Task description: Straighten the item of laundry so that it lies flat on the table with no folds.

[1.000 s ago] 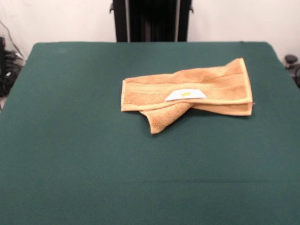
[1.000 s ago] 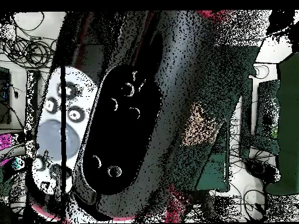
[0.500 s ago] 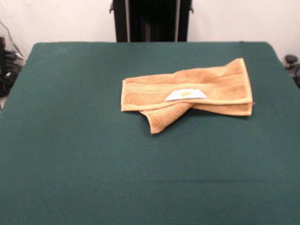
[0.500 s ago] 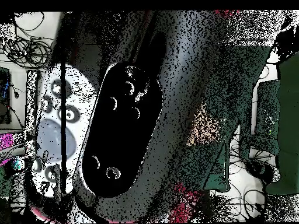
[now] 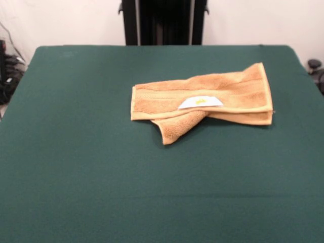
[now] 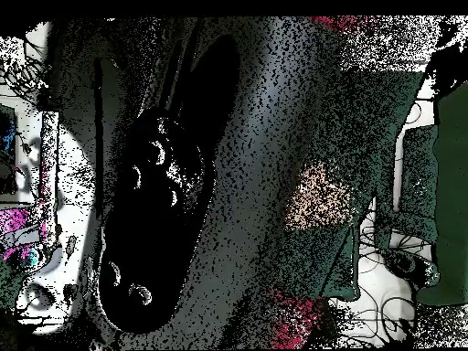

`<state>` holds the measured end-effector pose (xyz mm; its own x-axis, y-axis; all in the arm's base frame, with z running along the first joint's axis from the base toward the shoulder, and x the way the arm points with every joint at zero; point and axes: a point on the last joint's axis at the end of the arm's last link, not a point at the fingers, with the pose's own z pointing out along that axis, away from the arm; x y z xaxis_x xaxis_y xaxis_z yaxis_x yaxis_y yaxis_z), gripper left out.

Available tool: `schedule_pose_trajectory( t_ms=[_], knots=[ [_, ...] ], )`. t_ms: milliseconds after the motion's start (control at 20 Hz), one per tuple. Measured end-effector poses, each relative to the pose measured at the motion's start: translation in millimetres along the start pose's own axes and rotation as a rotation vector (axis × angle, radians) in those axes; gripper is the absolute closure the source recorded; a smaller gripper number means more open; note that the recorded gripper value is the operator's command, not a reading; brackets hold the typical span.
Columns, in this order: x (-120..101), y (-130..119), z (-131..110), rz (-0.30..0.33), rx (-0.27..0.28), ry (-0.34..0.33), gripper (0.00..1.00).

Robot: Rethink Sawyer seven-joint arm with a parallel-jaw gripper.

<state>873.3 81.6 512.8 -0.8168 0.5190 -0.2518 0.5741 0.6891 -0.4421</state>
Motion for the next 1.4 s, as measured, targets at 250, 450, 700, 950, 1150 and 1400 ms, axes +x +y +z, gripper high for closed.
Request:
schedule_pose_trajectory(
  t_ms=[250,450,700,950,1150,1400],
  knots=[
    [-9.1,-0.9,12.4,-0.024,-0.002,-0.04,0.0],
    [-12.3,-3.0,13.7,-0.028,-0.016,-0.058,0.0],
    [-14.0,-5.6,19.2,-0.029,-0.011,-0.054,0.0],
    [-11.5,1.4,31.5,-0.037,-0.026,0.003,0.0],
    [-0.9,9.9,38.7,-0.048,-0.052,0.123,0.0],
    [15.1,9.6,17.6,-0.056,-0.088,0.269,0.0]
  ],
)
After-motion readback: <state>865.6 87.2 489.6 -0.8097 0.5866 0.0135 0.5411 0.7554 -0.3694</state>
